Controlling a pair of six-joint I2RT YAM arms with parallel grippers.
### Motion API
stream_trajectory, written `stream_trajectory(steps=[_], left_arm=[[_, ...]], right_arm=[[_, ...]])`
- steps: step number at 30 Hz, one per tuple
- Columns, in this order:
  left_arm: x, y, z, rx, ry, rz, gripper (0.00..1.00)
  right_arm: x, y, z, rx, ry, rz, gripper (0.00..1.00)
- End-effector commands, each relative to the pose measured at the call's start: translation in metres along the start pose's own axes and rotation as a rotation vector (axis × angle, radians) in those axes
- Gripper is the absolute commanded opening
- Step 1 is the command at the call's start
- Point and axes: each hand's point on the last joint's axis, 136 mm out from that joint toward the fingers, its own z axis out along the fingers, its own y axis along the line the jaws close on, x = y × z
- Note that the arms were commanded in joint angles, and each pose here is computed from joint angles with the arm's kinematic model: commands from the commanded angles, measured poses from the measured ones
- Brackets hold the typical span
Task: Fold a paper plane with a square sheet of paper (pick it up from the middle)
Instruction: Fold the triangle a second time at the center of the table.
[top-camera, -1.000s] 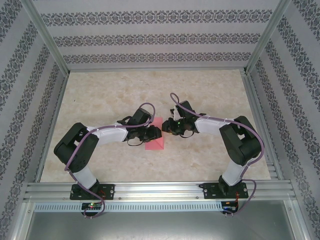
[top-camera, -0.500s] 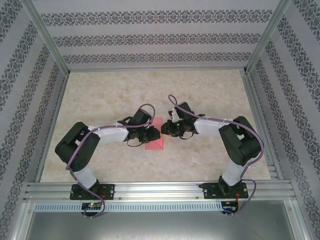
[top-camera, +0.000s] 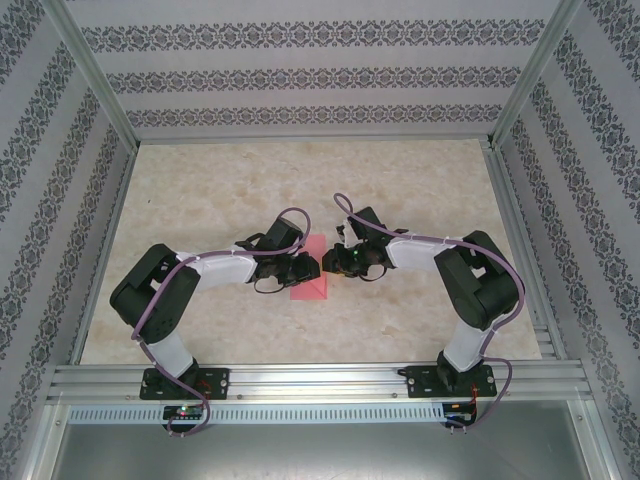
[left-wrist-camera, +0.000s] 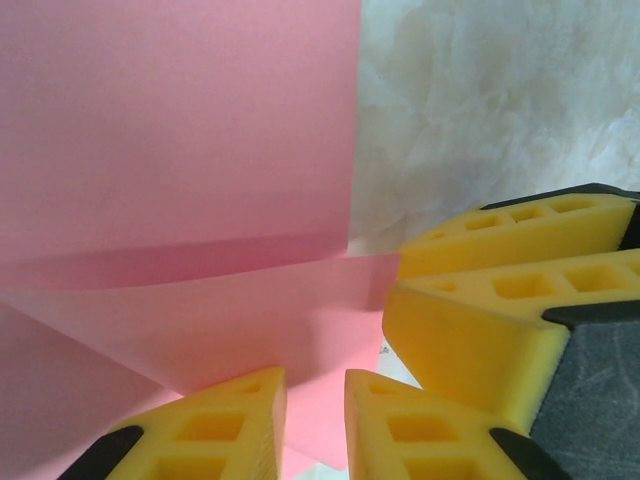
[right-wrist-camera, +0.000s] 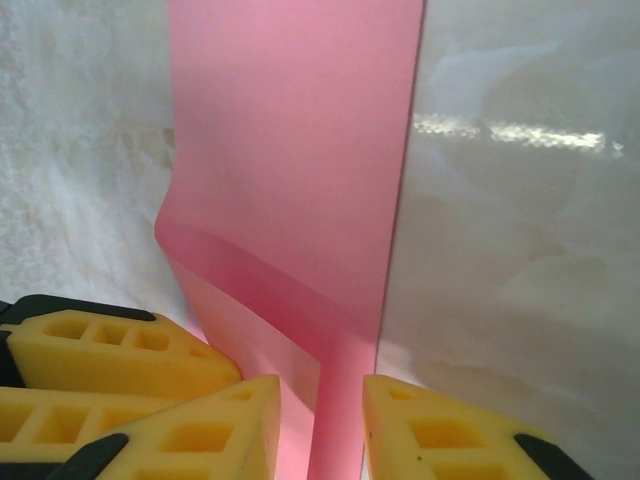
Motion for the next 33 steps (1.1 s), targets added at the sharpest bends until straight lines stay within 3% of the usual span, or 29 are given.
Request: stream_trajectory(steps=[1,13,33], left_arm=[[-0.005,0.003,-0.003,-0.009,-0.009,-0.005,0.22],[-0.005,0.001,-0.004,-0.003,-0.008,0.0,0.2],[-0.008,-0.004,-0.002,-0.006,0.002,0.039,0.2]], right_arm=[[-0.001,0.004,0.004,0.009,0.002,-0.04,0.3],[-0.005,0.008,0.013,-0.026,0.002,-0.035,0.09],[-0.007,-0.004,0.017,0.037,0.01,-0.04,0.08]])
